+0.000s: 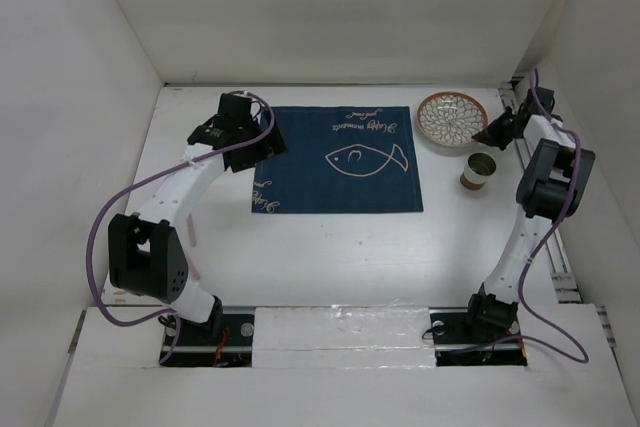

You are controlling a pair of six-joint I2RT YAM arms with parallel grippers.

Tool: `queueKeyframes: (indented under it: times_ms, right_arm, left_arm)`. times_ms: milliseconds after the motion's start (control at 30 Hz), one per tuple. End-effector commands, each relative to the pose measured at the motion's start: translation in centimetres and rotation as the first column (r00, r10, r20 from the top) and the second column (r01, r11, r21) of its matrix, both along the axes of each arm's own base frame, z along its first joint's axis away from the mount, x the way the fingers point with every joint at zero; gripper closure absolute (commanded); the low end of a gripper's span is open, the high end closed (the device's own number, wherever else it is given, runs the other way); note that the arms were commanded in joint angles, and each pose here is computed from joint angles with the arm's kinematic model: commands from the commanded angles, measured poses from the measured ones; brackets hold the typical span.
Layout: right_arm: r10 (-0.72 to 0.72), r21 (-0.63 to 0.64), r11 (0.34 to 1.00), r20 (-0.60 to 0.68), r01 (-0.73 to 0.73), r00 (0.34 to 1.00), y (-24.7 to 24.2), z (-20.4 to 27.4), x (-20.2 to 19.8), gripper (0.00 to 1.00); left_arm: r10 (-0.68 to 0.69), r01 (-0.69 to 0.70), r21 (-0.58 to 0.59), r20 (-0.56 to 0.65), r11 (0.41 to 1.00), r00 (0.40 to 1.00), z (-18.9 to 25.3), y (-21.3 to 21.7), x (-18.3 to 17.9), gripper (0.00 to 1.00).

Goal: Set the dinner table for one person

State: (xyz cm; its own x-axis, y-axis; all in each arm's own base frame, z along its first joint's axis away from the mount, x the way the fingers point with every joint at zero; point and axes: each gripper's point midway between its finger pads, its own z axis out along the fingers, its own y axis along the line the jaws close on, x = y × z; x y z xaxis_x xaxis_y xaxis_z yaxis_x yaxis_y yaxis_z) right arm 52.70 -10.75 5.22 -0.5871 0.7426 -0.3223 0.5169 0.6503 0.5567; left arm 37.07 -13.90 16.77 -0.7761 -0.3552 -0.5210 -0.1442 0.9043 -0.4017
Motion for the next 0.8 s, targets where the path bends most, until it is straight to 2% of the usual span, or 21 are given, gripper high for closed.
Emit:
queueKeyframes:
  times_ms: [0, 167, 433, 633, 767]
  right_arm:
    - [-0.048, 0.025, 0.999, 0.093, 0.046, 0.995, 0.1, 2.3, 0.7, 1.00]
    - [-0.098, 0.085, 0.993, 0.232, 0.080, 0.968, 0.7, 7.0, 1.9, 1.00]
    - [-0.104, 0.125, 0.990, 0.320, 0.067, 0.942, 1.1, 10.8, 2.9, 1.00]
    - [-0.022, 0.138, 0.990, 0.386, -0.034, 0.922, 4.0, 13.5, 3.7, 1.00]
    - [0.124, 0.101, 0.977, 0.446, -0.188, 0.886, 7.8, 16.1, 4.6, 1.00]
  left_arm:
    - [-0.009, 0.009, -0.005, 0.027, 1.000, 1.000, 0.5, 0.3, 0.2, 0.00]
    - [-0.015, 0.015, -0.010, 0.016, 1.000, 1.000, 0.2, 0.2, 0.0, 0.00]
    - [-0.007, 0.007, -0.029, 0.006, 1.000, 1.000, -0.6, 0.0, -0.4, 0.00]
    - [-0.008, 0.009, -0.060, 0.013, 0.998, 1.000, -0.3, -0.4, -0.5, 0.00]
    - [0.037, -0.035, -0.066, 0.019, 0.997, 0.999, 0.0, 0.0, -0.5, 0.00]
